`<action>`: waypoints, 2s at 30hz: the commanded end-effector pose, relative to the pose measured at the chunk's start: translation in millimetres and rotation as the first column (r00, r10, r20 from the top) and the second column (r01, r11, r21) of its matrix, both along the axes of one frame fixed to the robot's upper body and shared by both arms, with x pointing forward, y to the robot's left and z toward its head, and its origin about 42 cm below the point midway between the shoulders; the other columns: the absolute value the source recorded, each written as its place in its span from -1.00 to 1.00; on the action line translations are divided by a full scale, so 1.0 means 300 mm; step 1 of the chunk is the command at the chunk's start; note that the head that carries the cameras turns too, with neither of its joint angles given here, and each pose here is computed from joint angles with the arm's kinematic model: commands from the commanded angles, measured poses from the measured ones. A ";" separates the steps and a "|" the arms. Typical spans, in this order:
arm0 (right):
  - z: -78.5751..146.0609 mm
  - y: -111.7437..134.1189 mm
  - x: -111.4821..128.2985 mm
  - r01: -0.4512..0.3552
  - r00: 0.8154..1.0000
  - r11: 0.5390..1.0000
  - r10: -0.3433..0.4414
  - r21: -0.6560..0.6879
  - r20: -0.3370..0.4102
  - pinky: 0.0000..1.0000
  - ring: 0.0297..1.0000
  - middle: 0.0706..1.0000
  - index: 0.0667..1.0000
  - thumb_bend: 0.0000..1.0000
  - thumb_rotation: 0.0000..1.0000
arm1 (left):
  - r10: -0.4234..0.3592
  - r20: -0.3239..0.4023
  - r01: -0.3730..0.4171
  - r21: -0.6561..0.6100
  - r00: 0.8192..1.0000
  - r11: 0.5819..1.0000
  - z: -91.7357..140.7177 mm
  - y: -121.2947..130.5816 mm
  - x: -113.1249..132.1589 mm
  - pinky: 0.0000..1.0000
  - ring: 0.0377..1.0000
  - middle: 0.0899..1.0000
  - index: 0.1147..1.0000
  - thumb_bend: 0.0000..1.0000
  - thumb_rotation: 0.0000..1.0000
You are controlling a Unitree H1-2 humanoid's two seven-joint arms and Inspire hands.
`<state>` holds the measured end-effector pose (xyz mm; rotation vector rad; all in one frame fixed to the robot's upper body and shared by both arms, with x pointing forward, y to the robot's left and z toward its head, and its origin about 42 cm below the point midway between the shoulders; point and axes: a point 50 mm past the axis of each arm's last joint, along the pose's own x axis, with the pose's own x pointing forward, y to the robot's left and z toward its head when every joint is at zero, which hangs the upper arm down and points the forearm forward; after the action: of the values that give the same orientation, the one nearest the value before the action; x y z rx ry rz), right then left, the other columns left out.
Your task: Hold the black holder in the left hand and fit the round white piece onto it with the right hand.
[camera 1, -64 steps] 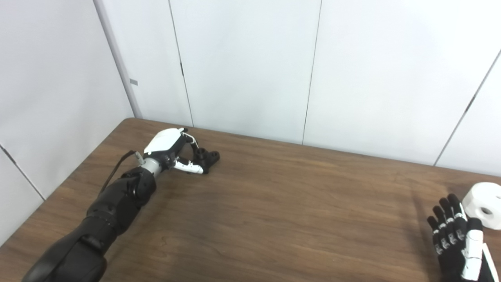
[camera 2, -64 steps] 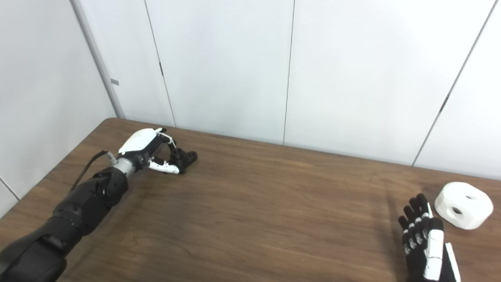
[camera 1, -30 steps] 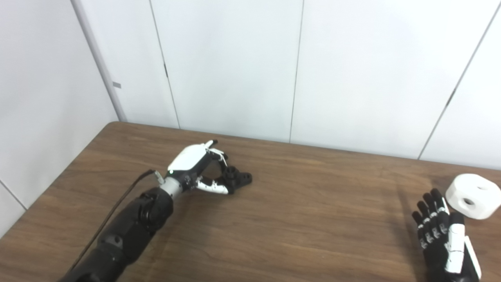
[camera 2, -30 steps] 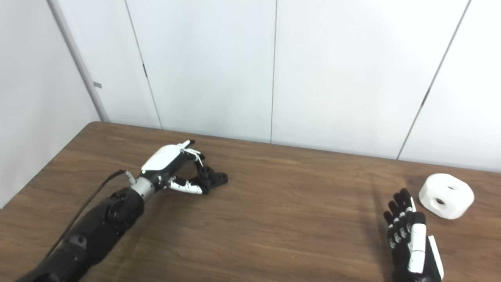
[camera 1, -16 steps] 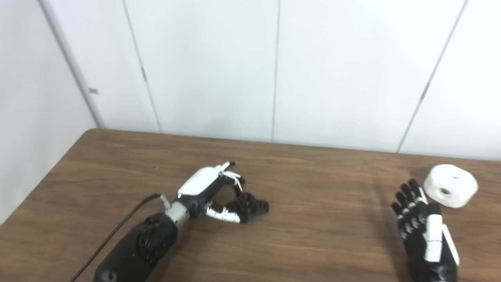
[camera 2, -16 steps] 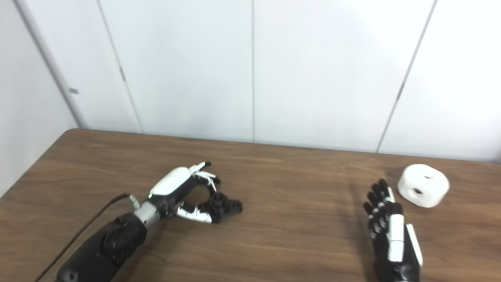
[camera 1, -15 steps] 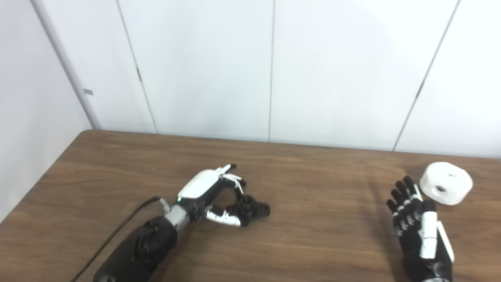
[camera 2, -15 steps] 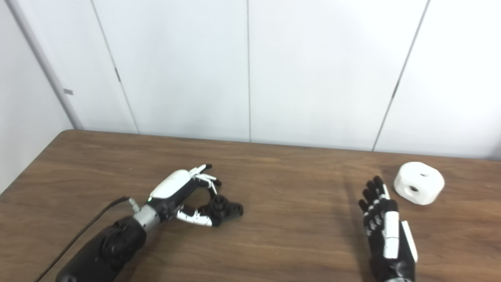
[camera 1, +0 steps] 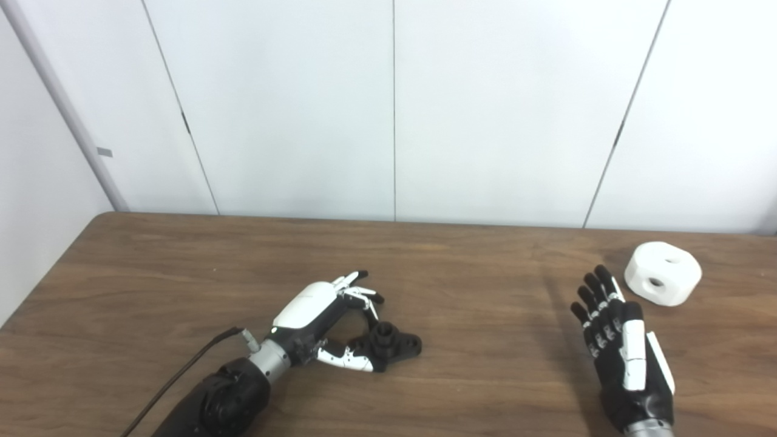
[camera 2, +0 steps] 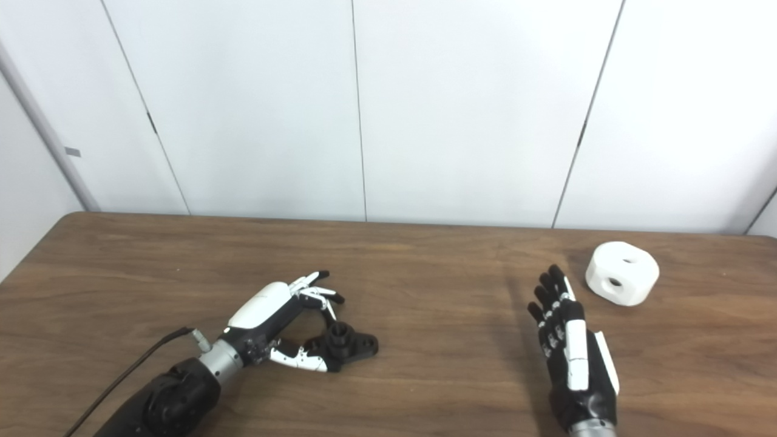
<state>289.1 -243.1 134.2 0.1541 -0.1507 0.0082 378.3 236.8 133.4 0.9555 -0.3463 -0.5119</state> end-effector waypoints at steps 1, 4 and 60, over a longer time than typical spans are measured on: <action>0.054 0.014 0.015 -0.003 0.997 1.000 0.003 0.001 0.076 0.90 0.94 0.94 0.91 0.09 0.91 | -0.069 0.011 0.069 0.016 0.998 0.997 0.006 -0.039 -0.011 1.00 1.00 0.57 -0.17 0.05 -0.89; 0.054 0.021 0.013 -0.007 0.997 1.000 0.006 0.002 0.075 0.90 0.95 0.95 0.92 0.08 0.93 | -0.081 0.002 0.081 0.012 0.997 0.997 0.000 -0.046 -0.013 1.00 1.00 0.57 -0.17 0.05 -0.90; 0.466 -0.521 0.213 0.529 0.844 0.452 -0.371 -0.718 0.388 0.66 0.79 0.73 0.50 0.56 -0.32 | -0.074 -0.028 0.075 0.010 0.997 0.997 -0.009 0.072 -0.002 1.00 0.95 0.55 -0.17 0.04 -0.91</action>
<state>347.0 -389.9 241.7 -0.8073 -0.2297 -0.4222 376.5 246.5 127.7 0.9104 -0.3706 -0.5843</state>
